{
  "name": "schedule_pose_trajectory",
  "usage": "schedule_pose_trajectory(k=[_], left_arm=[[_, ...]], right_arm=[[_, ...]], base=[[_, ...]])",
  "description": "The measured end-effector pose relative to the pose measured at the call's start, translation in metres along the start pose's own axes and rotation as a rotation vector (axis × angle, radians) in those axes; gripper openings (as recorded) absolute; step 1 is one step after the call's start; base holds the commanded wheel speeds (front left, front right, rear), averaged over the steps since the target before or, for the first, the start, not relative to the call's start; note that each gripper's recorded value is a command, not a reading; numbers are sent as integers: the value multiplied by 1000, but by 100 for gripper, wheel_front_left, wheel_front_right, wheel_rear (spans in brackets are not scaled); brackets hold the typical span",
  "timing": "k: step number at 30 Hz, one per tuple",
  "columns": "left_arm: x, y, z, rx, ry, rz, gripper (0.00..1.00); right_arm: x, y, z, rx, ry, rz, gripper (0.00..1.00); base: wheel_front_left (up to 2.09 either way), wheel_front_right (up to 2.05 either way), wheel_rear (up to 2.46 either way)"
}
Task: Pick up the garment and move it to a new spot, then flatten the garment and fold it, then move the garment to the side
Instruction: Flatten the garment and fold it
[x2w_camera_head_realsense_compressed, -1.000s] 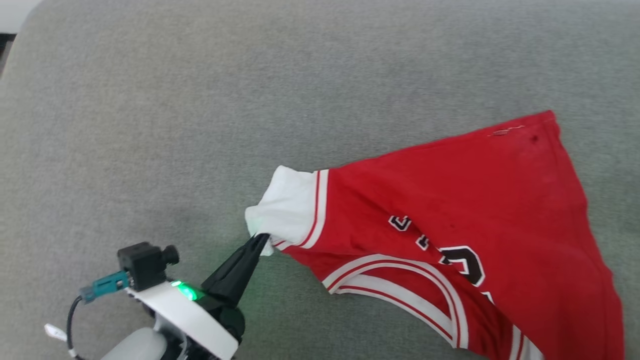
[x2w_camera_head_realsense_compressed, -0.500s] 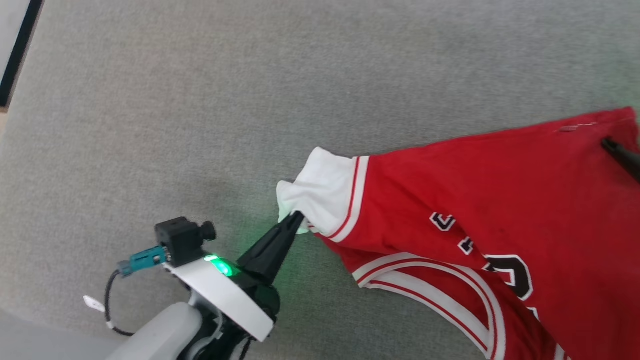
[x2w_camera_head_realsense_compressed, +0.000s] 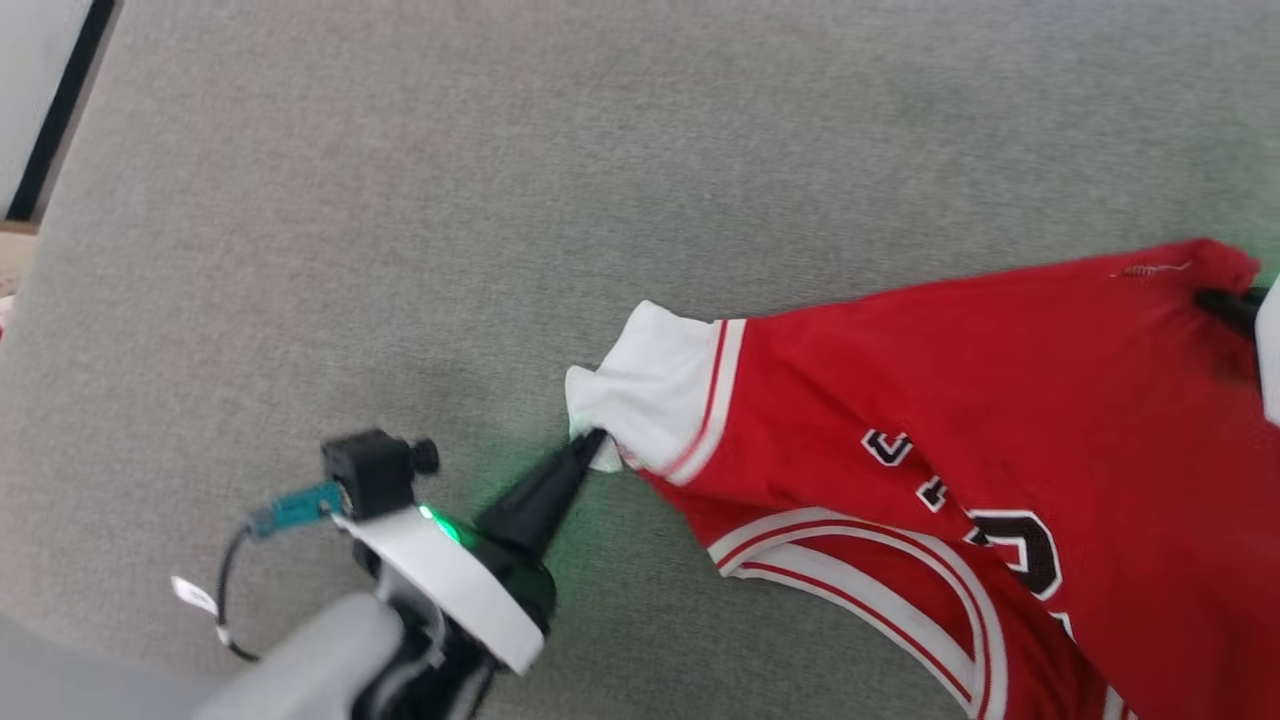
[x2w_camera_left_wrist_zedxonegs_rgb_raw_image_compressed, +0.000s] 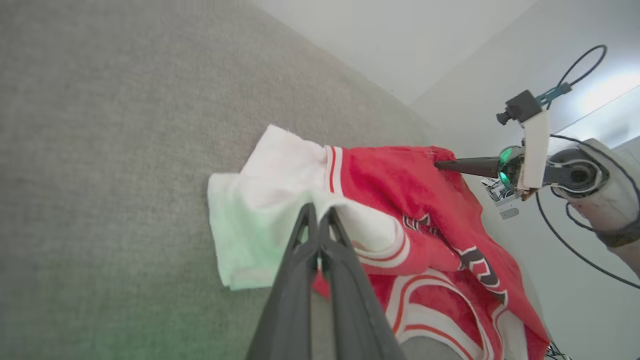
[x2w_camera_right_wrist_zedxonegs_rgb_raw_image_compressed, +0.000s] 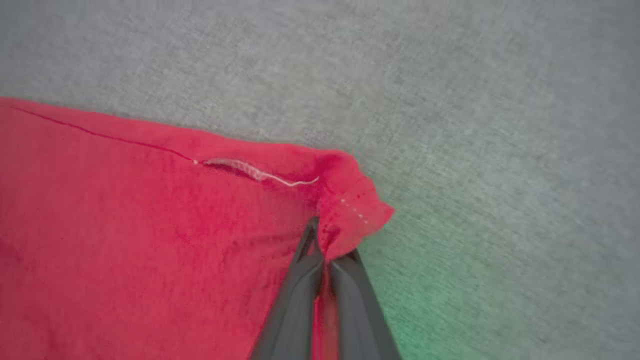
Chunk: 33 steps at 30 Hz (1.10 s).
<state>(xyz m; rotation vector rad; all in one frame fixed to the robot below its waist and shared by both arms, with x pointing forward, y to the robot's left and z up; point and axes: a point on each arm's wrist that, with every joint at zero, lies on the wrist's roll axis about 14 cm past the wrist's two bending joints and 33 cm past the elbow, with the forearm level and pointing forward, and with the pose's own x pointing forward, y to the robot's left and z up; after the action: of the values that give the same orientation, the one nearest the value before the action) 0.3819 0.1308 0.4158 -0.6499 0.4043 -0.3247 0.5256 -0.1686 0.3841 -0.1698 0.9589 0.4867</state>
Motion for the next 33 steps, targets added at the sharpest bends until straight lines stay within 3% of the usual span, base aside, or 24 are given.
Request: schedule_pose_trajectory(k=[3, 8, 18, 24, 28, 33], left_arm=[[9, 1, 18, 63, -21, -17, 0], [46, -10, 74, 173, -112, -76, 0], [126, -35, 263, 331, -433, -79, 0], [143, -73, 364, 331, -678, -89, 0], [143, -95, 387, 276, -752, -133, 0], [149, -74, 354, 190, -689, -115, 0]], right_arm=[[-11, -16, 16, 42, -91, -42, 0], [-44, -46, 80, 124, -342, -110, 0], [-126, -102, 216, 173, -843, -264, 0], [-177, -123, 268, 160, -1065, -362, 0], [-193, -131, 280, 167, -1133, -400, 0], [-157, -127, 256, 167, -1037, -396, 0]], base=[[0, 0, 0], [0, 0, 0], [0, 0, 0], [0, 0, 0], [0, 0, 0], [0, 0, 0]])
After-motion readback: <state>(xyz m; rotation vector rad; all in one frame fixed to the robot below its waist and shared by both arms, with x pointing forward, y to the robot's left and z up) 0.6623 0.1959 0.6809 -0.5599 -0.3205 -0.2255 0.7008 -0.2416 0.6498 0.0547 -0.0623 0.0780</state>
